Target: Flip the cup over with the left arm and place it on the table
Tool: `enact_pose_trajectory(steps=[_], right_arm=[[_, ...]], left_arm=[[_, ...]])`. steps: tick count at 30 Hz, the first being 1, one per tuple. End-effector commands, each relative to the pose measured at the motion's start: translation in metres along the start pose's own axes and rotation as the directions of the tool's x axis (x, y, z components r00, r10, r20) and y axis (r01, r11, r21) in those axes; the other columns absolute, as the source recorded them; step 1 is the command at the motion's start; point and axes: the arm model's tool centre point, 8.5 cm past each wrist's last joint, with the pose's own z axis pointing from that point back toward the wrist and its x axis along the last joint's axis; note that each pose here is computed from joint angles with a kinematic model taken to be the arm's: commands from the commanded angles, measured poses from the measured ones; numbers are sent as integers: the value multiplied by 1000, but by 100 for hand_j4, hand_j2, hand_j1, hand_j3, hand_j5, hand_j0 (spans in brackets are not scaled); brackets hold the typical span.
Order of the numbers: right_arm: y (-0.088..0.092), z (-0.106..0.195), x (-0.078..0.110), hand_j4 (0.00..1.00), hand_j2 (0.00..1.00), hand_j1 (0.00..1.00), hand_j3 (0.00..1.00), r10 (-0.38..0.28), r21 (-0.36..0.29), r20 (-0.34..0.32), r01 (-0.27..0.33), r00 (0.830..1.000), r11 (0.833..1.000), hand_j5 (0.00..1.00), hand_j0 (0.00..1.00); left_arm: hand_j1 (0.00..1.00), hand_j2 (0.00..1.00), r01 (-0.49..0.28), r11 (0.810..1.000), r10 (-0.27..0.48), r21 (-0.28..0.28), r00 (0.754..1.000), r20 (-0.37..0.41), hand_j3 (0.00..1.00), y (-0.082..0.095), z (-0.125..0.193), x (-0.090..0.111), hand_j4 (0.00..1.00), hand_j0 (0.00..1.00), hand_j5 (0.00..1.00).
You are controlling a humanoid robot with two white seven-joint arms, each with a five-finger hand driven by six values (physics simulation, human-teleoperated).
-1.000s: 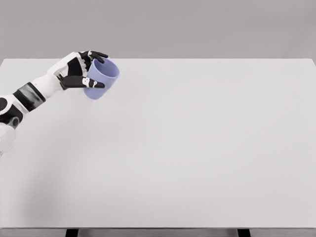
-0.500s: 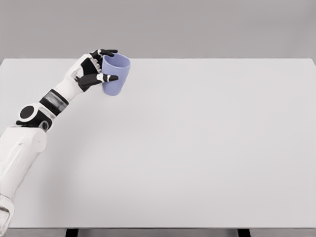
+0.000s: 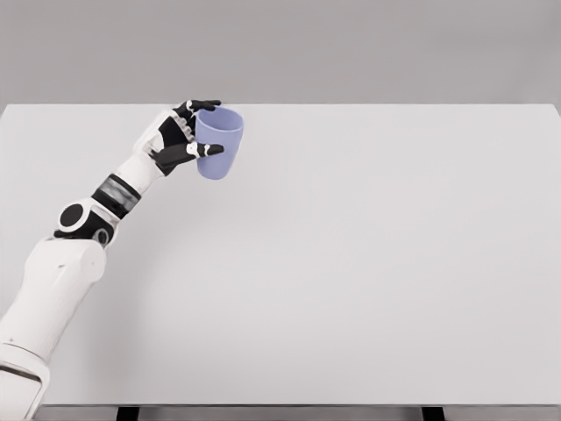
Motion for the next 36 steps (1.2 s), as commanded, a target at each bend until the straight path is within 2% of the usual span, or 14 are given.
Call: enact_pose_trajectory(steps=[1, 6, 13, 17, 21, 25, 33, 36], right_arm=[[0, 0, 0, 100, 100, 100, 100, 0, 0, 0, 0, 1000, 1000, 100, 100], [0, 0, 0, 100, 100, 100, 100, 0, 0, 0, 0, 1000, 1000, 100, 100], [0, 0, 0, 100, 100, 100, 100, 0, 0, 0, 0, 1000, 1000, 100, 100], [0, 0, 0, 100, 100, 100, 100, 0, 0, 0, 0, 1000, 1000, 100, 100], [0, 0, 0, 100, 100, 100, 100, 0, 0, 0, 0, 1000, 1000, 100, 100], [0, 0, 0, 100, 100, 100, 100, 0, 0, 0, 0, 1000, 1000, 100, 100], [0, 0, 0, 100, 100, 100, 100, 0, 0, 0, 0, 1000, 1000, 100, 100], [0, 0, 0, 100, 100, 100, 100, 0, 0, 0, 0, 1000, 1000, 100, 100]], left_arm=[[54, 54, -1, 1000, 1, 4, 1000, 6, 54, 0, 0, -1, 54, 54, 54], [56, 56, 11, 1000, -11, 7, 1000, 23, 56, 0, 4, -2, 56, 56, 56], [56, 56, 58, 998, -60, 19, 994, 91, 56, -3, 15, -7, 56, 56, 56], [59, 59, 59, 998, -60, 19, 994, 87, 59, -3, 16, -9, 59, 59, 59], [60, 60, 90, 996, -90, 7, 993, 82, 60, -7, 18, -14, 60, 60, 60], [66, 66, 98, 995, -98, 1, 992, 80, 66, -12, 21, -20, 66, 66, 66], [70, 70, 83, 997, -83, 6, 995, 58, 70, -15, 27, -32, 70, 70, 70], [74, 74, 82, 997, -83, 8, 995, 53, 74, -14, 29, -33, 74, 74, 74]])
